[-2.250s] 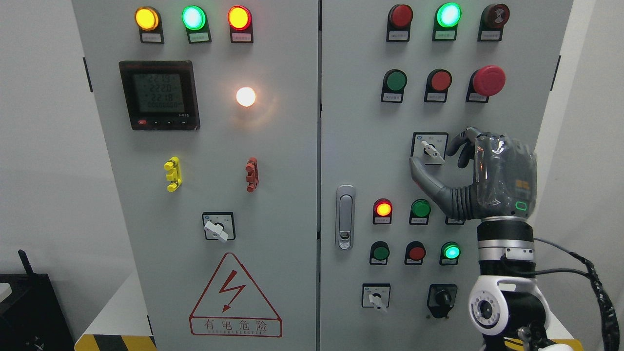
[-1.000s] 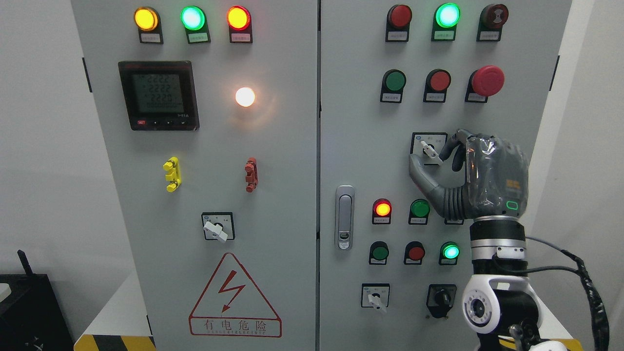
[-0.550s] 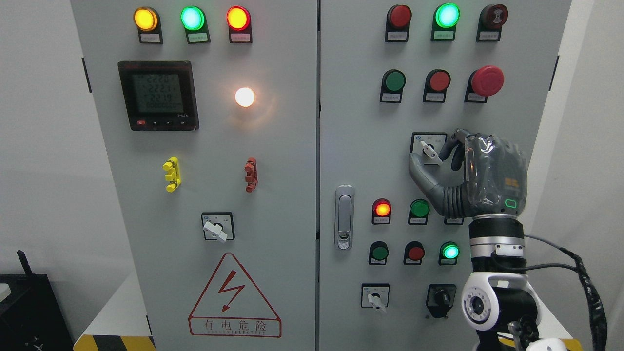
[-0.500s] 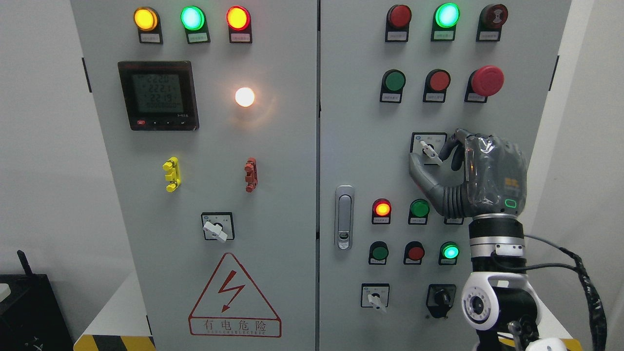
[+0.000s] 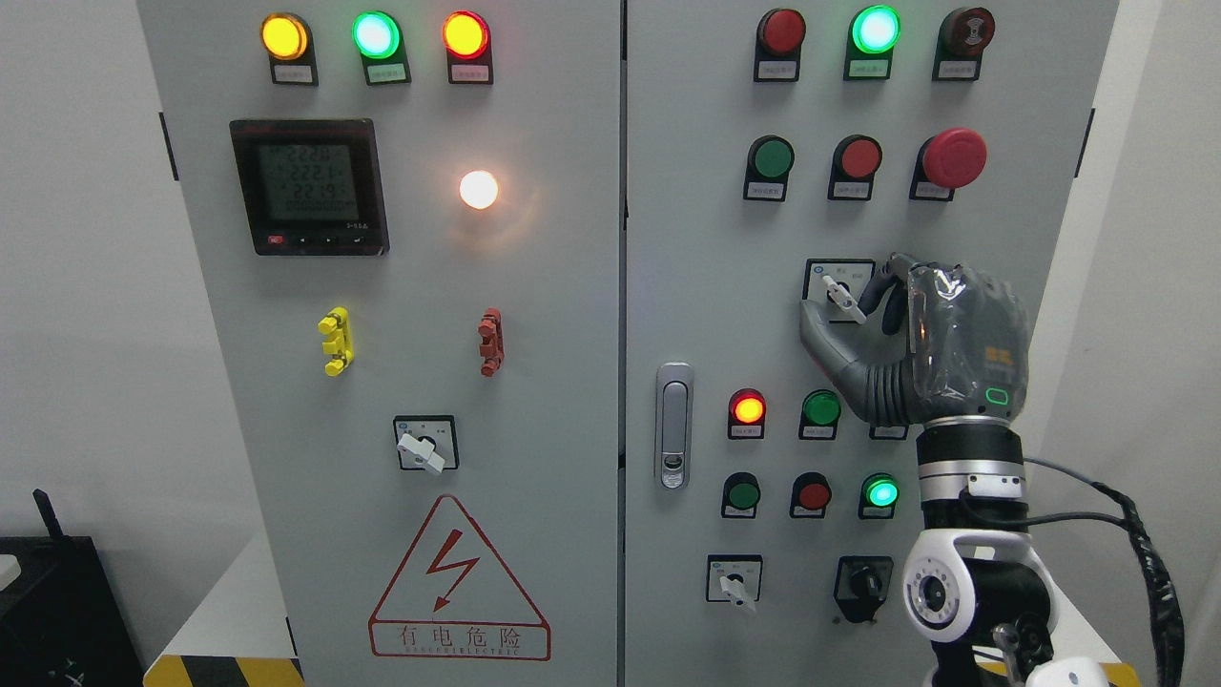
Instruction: Rotate and turn off gray switch
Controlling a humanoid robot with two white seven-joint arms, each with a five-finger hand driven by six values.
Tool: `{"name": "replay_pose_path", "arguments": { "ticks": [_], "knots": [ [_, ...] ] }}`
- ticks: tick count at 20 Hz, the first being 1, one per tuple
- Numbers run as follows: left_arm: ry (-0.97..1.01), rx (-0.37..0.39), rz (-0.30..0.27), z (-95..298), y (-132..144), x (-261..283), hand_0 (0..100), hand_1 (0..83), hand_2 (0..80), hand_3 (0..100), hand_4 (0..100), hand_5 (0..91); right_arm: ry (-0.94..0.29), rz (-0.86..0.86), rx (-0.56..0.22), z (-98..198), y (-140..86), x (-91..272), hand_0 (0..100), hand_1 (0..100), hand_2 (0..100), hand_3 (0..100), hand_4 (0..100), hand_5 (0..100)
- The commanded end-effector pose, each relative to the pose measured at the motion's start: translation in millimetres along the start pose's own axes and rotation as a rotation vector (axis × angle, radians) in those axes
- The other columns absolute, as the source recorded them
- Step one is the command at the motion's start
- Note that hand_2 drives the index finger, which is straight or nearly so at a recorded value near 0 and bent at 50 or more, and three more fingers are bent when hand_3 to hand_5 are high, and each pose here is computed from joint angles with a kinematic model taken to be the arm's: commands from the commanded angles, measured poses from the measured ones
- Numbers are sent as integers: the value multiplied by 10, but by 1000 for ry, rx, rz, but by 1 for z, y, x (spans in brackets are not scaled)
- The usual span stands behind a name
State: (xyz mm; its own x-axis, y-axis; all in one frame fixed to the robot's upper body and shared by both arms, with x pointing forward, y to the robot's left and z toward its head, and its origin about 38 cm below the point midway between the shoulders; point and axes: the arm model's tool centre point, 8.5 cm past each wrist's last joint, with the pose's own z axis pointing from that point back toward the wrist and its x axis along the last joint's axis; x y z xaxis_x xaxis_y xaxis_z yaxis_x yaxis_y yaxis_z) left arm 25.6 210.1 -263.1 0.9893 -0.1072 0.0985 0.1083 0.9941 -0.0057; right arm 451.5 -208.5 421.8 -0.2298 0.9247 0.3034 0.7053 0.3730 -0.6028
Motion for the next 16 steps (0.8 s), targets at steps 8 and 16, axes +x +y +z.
{"name": "replay_pose_path", "arguments": {
  "ticks": [8,16],
  "knots": [
    [0,2,32,0,0,0,120,389,0,0,0,0,-2,28,-10,-4,-5,-7,262,302,692,907,805,943],
    [0,4,32,0,1,0,120,389,0,0,0,0,-5,26,-10,-5,-5,-5,330,307,702,915,807,948]
  ]
}}
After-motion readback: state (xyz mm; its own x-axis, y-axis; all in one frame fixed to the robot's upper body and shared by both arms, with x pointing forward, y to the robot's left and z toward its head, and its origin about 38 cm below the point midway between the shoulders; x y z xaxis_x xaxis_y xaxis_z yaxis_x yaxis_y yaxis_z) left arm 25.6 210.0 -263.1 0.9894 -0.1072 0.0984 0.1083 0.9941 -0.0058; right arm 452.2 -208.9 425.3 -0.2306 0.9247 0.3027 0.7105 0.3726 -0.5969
